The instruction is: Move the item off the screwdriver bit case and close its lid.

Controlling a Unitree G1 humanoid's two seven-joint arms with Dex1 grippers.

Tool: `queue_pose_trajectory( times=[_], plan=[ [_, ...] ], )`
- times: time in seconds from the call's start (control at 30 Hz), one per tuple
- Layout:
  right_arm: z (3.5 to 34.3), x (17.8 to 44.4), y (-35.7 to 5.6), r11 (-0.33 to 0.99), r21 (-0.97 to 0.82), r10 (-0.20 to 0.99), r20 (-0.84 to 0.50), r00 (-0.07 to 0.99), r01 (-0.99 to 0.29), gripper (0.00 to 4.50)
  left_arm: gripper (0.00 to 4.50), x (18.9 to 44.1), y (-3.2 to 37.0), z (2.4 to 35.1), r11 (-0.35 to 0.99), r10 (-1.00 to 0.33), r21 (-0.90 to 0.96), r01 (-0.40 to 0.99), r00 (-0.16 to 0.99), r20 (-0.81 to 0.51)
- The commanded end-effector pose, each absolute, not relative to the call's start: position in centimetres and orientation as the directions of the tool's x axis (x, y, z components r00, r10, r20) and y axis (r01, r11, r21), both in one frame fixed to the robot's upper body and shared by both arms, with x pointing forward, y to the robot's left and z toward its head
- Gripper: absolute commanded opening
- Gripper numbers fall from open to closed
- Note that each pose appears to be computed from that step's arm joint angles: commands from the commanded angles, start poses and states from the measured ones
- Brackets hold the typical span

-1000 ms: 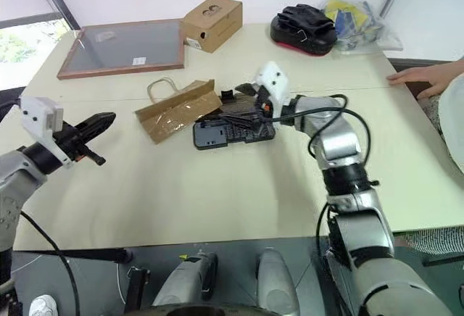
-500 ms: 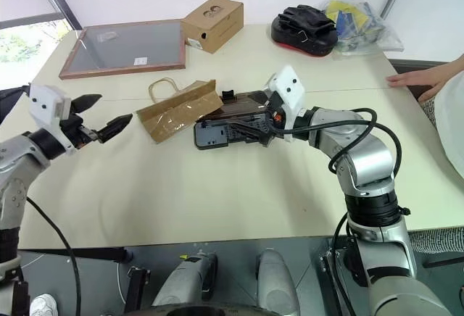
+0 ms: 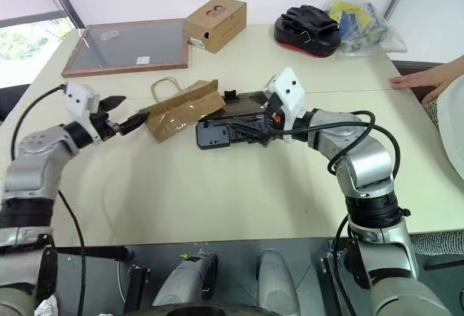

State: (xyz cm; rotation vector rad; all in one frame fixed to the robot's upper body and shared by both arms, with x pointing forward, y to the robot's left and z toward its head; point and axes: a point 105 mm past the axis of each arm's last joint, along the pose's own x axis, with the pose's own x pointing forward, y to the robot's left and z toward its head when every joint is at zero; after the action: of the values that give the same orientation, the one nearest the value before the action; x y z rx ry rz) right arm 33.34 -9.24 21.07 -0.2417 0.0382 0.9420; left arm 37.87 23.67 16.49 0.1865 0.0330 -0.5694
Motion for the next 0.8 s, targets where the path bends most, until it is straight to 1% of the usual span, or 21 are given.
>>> queue_pose_trajectory(
  times=[0.03,0.33,0.37,0.43,0.53,0.6,0.67,0.8],
  plan=[
    [22.6,33.2,-9.2,0.567,-0.235,0.797,-0.089,0.598,-0.790,4.50,4.43,38.7,23.2,16.8,0.796,-0.563,0.211,0.567,0.822,-0.085],
    [22.5,33.3,-9.8,0.612,-0.234,0.764,-0.075,0.641,-0.756,4.50,4.43,40.7,22.6,15.6,0.792,-0.557,0.225,0.567,0.823,-0.111],
    [22.5,33.3,-9.8,0.616,-0.234,0.760,-0.074,0.645,-0.752,4.50,4.20,40.9,22.6,15.5,0.794,-0.554,0.226,0.564,0.825,-0.111],
    [22.5,33.4,-9.9,0.622,-0.233,0.755,-0.071,0.651,-0.747,4.50,3.59,41.1,22.6,15.3,0.796,-0.551,0.228,0.561,0.827,-0.111],
    [22.4,33.4,-9.9,0.626,-0.232,0.753,-0.071,0.654,-0.745,4.50,2.15,41.2,22.6,15.2,0.795,-0.552,0.230,0.561,0.827,-0.111],
    [22.4,33.4,-9.9,0.627,-0.231,0.752,-0.071,0.655,-0.744,4.50,0.99,41.2,22.5,15.1,0.795,-0.551,0.230,0.561,0.827,-0.111],
    [22.3,33.4,-9.9,0.628,-0.230,0.751,-0.073,0.656,-0.744,4.50,0.07,41.2,22.6,15.0,0.799,-0.549,0.225,0.558,0.829,-0.106],
    [22.1,33.5,-9.7,0.627,-0.223,0.752,-0.074,0.655,-0.746,4.50,0.07,41.0,23.0,15.3,0.819,-0.529,0.216,0.532,0.845,-0.075]
  ],
)
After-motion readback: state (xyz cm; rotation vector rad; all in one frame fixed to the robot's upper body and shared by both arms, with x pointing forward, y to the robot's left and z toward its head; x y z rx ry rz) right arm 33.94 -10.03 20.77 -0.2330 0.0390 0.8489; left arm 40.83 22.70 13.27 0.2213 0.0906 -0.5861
